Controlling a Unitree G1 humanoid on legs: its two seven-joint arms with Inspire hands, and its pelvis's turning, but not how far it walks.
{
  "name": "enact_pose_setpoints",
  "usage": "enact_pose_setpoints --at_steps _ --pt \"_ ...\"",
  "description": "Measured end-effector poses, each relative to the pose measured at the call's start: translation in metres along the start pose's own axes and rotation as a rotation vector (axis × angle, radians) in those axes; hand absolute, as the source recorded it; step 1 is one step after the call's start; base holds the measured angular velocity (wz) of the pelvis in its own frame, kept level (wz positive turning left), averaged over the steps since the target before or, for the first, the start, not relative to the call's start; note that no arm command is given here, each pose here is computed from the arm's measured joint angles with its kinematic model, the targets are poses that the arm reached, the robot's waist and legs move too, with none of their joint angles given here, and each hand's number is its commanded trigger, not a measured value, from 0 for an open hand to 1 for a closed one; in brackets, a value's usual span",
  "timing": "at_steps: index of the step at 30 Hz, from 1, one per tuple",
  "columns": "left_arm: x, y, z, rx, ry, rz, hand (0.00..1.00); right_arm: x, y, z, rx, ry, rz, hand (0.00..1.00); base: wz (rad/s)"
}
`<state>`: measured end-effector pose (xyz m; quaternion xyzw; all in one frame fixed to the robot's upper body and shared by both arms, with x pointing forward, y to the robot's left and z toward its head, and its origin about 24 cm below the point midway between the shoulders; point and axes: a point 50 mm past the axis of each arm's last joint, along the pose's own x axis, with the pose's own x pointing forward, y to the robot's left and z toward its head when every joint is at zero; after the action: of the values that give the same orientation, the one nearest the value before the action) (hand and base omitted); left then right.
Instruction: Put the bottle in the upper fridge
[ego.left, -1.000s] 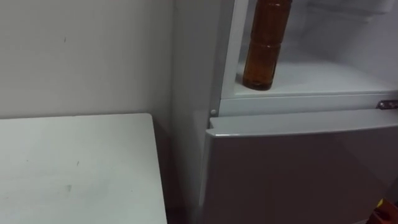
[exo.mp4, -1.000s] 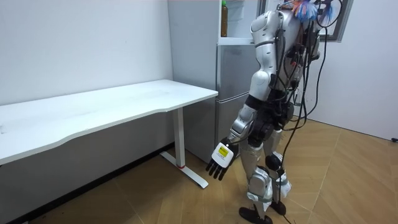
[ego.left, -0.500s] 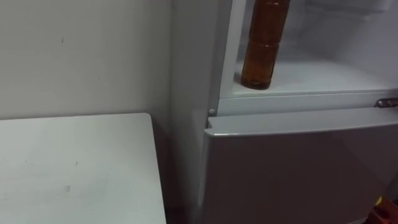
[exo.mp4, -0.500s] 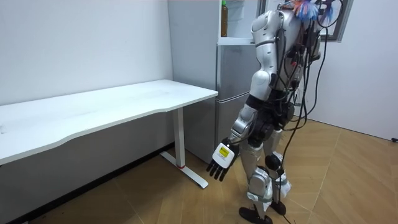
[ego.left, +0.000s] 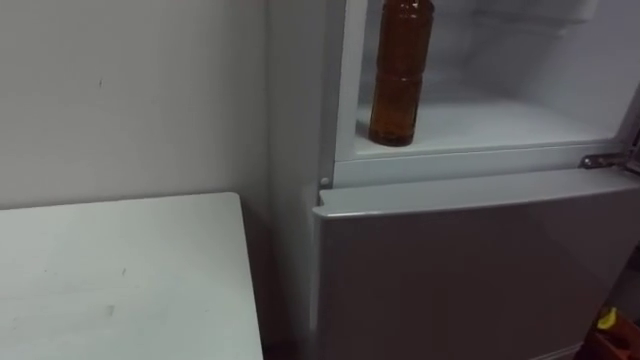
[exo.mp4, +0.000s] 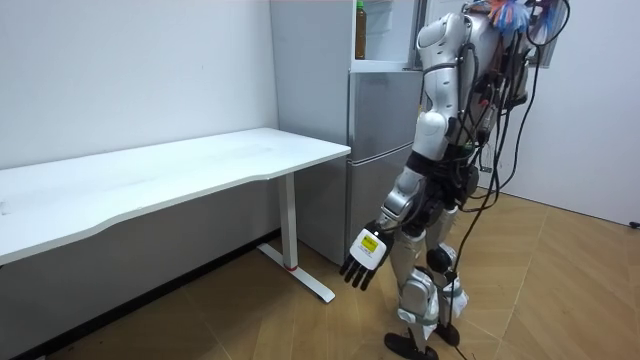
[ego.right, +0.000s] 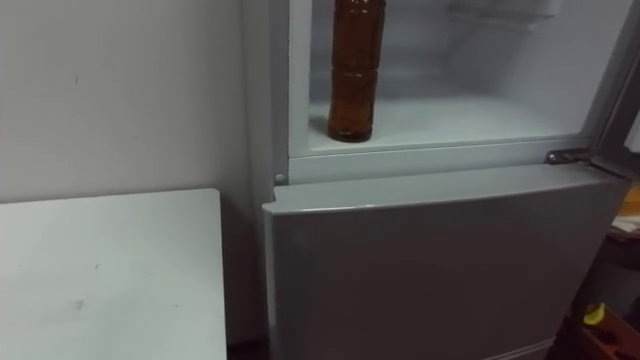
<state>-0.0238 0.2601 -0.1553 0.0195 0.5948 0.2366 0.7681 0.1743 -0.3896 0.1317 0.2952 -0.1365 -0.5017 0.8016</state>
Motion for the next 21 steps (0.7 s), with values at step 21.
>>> enact_pose_setpoints --at_steps 21 --pt "0.001 -0.006 0.000 0.021 -0.022 -0.023 0.00 -0.026 0.023 -0.018 -0.064 0.048 0.130 0.00 -0.04"
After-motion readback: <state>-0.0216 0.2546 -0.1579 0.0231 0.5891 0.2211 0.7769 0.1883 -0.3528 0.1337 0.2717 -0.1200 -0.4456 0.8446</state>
